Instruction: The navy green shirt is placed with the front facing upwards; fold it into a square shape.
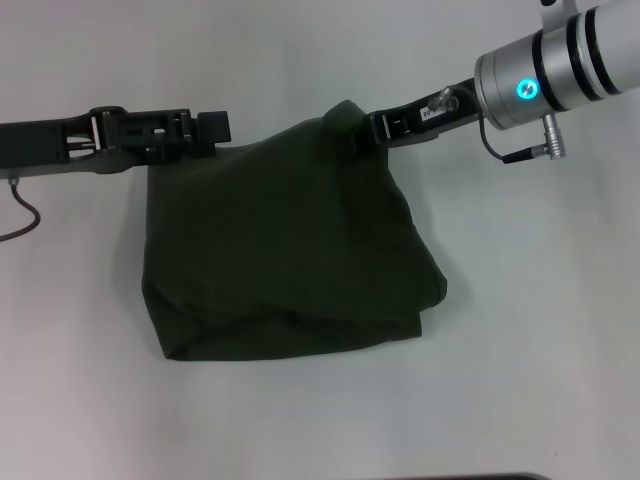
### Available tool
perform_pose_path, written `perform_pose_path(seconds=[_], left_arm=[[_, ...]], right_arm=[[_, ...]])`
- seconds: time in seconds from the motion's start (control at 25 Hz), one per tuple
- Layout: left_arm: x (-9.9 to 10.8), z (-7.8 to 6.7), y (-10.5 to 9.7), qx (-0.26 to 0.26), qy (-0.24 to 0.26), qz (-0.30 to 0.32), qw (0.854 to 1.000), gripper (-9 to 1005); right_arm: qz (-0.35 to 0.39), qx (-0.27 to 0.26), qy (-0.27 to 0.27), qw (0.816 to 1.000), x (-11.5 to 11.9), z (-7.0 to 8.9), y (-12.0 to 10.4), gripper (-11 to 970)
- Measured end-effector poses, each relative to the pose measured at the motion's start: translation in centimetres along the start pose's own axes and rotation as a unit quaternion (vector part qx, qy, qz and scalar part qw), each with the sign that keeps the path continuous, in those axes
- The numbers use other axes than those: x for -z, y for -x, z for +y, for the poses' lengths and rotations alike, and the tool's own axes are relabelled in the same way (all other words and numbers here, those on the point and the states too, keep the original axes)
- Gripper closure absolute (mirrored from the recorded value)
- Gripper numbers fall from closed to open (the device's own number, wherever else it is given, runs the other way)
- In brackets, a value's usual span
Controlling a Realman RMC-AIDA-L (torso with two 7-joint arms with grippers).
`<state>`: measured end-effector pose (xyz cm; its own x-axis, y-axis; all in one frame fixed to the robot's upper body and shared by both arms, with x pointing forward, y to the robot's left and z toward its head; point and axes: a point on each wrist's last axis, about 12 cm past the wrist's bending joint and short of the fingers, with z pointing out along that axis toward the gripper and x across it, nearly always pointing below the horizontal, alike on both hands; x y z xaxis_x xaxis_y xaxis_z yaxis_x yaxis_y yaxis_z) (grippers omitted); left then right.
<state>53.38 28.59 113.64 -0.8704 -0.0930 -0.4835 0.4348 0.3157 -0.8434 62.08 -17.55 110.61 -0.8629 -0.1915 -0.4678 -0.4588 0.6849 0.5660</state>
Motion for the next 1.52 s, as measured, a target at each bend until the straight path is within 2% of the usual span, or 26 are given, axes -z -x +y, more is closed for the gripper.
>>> perform_pose_path(seconds=[0.32,0.52,0.76,0.88,1.0,1.16,1.28,1.4,1.44,1.52], left_arm=[[0.0,0.0,0.0,0.0,0.002,-0.001,1.0,354],[-0.1,0.0,0.1,-0.001,0.001,-0.001,1.0,354],[-0.1,0.0,0.1,-0.001,0.001,-0.001,1.0,354],[-0.1,0.0,0.1,-0.001,0.001,-0.001,1.0,354],[0.1,0.0,0.2,-0.002,0.001,-0.001,1.0,354],[0.6,-0.1,0.5,0.002,0.007,-0.01,1.0,354],[1.3,0.0,0.6,0.006,0.014,-0.021,1.0,354],[2.1,0.2,0.7,0.01,0.02,-0.034,0.999,354],[2.4,0.2,0.7,0.012,0.022,-0.038,0.999,354],[2.7,0.3,0.6,0.014,0.024,-0.042,0.999,354]], right_arm=[[0.004,-0.015,0.003,1.0,0.5,-0.4,-0.2,893],[0.014,-0.023,0.006,1.0,2.2,-1.4,-0.6,791],[-0.025,-0.048,0.012,0.998,6.4,-3.3,-0.8,668],[-0.052,-0.055,0.021,0.997,8.8,-3.8,-0.7,453],[-0.063,-0.065,0.06,0.994,9.9,-3.5,-0.7,410],[-0.03,-0.063,0.102,0.992,8.5,-2.0,-0.8,385],[0.013,-0.057,0.115,0.992,6.1,-0.7,-1.3,390],[0.043,-0.049,0.116,0.991,3.6,0.4,-1.6,392],[0.057,-0.043,0.106,0.992,2.0,0.9,-1.9,392],[0.06,-0.039,0.098,0.993,1.3,1.1,-2.0,392]])
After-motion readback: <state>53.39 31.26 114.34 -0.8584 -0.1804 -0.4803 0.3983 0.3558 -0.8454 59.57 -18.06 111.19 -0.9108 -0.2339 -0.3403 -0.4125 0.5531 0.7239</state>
